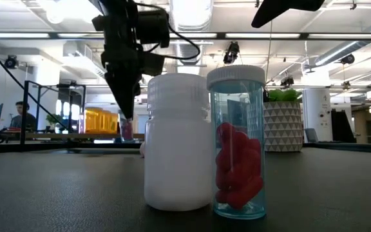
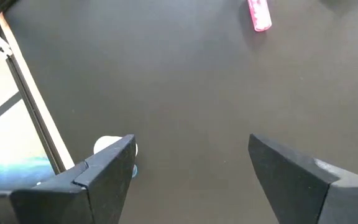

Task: Pick and place medicine bottles onto shelf by color
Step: Put the bottom left blue pill bottle on the center of the table

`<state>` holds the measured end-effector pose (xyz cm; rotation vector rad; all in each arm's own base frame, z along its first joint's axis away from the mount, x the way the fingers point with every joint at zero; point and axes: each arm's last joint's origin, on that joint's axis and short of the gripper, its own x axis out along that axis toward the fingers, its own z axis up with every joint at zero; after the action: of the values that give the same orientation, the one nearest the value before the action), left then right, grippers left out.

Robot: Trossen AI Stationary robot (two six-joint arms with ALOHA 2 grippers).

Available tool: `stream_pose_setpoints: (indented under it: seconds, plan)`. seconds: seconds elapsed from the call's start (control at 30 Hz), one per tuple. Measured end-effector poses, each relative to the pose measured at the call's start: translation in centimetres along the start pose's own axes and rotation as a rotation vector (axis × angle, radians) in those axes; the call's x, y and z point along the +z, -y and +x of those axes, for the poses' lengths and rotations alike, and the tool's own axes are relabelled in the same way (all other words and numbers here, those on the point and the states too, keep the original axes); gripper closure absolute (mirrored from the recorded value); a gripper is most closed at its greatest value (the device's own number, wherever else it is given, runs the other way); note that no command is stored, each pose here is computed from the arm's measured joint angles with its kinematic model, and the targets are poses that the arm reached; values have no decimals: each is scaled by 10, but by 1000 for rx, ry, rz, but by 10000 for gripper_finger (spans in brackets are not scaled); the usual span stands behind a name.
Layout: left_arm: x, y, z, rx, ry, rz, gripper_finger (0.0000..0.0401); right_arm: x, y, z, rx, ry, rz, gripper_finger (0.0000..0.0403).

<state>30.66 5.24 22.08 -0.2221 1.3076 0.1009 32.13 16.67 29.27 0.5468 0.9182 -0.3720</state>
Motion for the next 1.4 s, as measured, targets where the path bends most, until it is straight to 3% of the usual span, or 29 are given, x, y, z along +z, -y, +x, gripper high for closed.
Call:
stream_pose_setpoints:
  seconds: [0.23,1.07,1.4]
  plan:
    - [1,-19,6,10,-17,14,296,0,0,0,0,0,-2,103]
    - [-2,-33,20,19,-21,89,294,0,0,0,0,0,0,97]
    - [0,-33,20,20,-1,92,231,0,0,0,0,0,-2,96]
